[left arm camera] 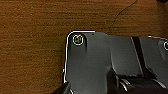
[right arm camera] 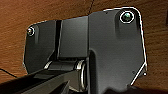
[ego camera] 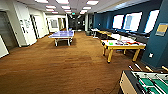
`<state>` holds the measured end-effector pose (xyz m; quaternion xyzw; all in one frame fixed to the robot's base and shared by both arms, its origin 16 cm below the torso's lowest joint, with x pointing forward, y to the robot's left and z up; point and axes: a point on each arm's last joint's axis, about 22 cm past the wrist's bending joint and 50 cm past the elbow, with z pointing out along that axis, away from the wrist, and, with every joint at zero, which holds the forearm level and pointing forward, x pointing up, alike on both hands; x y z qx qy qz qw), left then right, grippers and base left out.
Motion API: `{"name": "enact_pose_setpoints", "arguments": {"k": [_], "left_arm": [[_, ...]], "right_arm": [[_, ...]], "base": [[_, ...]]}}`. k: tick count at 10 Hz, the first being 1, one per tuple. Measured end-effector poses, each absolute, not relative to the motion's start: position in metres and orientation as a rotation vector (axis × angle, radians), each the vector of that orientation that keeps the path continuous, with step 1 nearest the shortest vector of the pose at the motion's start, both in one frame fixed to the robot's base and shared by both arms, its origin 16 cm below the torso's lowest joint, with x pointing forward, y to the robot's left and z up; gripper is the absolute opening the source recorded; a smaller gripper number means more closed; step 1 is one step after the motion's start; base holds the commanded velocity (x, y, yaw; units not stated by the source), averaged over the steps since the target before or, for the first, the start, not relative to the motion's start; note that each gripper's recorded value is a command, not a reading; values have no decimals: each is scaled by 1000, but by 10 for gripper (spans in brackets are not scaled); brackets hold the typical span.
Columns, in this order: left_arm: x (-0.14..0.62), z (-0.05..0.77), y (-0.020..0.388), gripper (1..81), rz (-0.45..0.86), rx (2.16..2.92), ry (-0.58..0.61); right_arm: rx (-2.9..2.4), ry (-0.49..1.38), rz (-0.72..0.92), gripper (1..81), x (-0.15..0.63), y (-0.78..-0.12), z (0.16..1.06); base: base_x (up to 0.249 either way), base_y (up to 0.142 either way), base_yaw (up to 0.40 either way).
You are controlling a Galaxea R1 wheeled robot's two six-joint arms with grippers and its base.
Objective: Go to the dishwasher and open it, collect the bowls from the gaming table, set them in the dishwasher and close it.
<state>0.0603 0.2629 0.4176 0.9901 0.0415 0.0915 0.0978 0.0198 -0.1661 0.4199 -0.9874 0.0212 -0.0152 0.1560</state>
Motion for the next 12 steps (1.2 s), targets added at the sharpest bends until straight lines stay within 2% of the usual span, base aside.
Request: {"name": "enact_pose_setpoints", "arguments": {"k": [12], "left_arm": [[60,418,262,811,269,2930,122]], "right_arm": [[-2825,61,-44,811,20,-165,420]], "base": [[214,6,0]]}}
